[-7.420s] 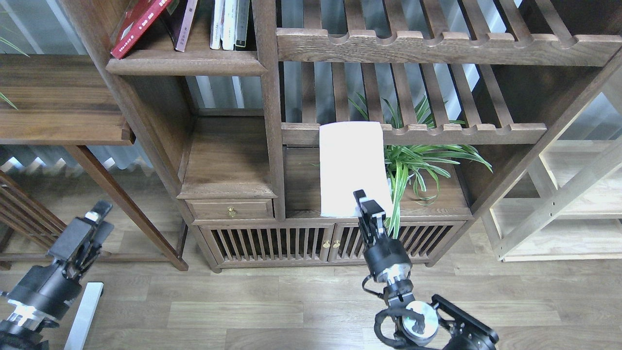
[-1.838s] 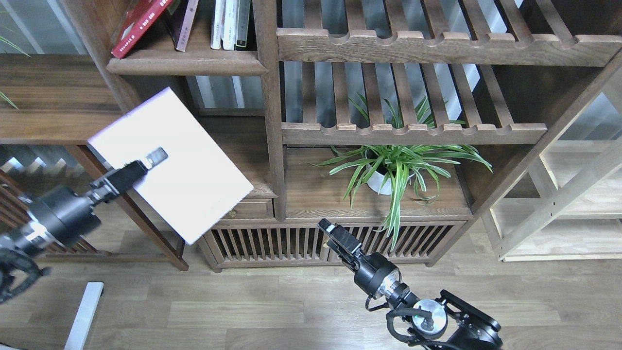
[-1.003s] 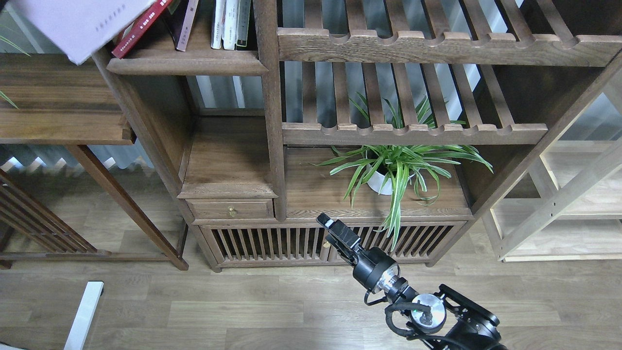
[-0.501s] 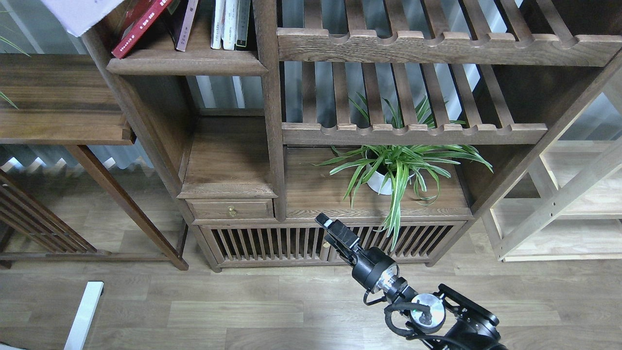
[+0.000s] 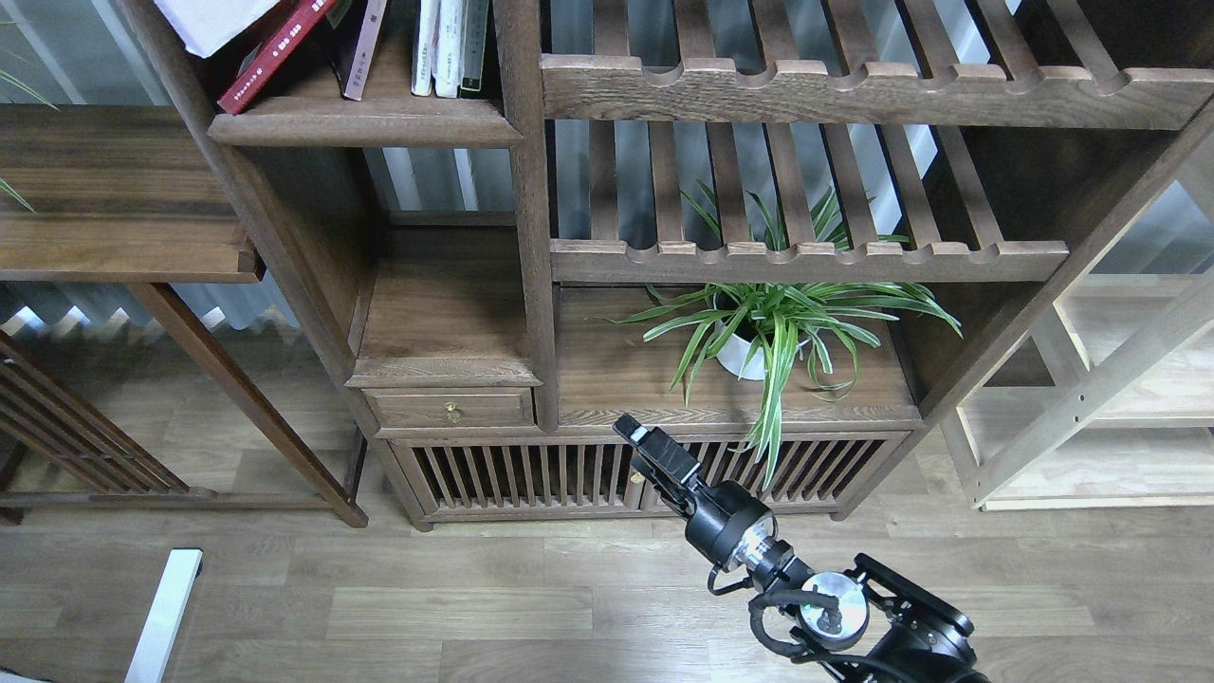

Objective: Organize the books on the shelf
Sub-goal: 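Insert the white book into the upper shelf slot with the left gripper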

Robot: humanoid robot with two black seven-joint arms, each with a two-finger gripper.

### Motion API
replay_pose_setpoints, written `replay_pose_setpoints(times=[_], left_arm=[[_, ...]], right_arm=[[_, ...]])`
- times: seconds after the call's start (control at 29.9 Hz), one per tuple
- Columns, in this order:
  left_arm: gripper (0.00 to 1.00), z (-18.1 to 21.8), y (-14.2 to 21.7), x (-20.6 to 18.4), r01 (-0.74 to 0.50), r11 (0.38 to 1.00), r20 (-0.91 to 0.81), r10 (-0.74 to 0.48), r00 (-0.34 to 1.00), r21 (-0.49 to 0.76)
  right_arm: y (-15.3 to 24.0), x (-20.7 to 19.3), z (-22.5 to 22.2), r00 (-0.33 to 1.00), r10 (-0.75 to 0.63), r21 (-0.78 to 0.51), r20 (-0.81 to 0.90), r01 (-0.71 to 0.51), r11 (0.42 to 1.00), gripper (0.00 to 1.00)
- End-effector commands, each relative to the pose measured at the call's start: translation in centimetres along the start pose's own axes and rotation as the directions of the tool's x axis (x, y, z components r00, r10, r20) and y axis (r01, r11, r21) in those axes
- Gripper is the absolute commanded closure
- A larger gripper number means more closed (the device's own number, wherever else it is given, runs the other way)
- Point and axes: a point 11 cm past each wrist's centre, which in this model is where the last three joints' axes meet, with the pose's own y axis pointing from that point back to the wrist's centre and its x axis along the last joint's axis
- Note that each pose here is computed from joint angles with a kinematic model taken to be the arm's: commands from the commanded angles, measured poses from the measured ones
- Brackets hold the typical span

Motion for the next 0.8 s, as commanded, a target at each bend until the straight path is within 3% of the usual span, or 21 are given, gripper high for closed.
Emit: replay_pose_setpoints(times=[0.0,0.43,0.77], left_arm=[[0.96,0.3,-1.0,0.2,-0.008,1.000,-0.003,0.008,1.000,0.011],[0.96,0.1,-6.2,0.1,-0.042,0.995,-0.039,0.046,0.998,0.090],[0.96,-1.7,-10.1,-3.4,0.000,0.991,-0.049,0.007,0.999,0.136]], right_arm=[[-0.1,-0.1,0.0,1.000,-0.005,0.001,0.001,0.005,1.000,0.00],[0.1,-0.2,0.1,1.000,-0.008,0.008,0.010,0.008,1.000,0.00],[0.1,-0.4,0.3,1.000,-0.017,0.008,0.018,0.017,1.000,0.00]])
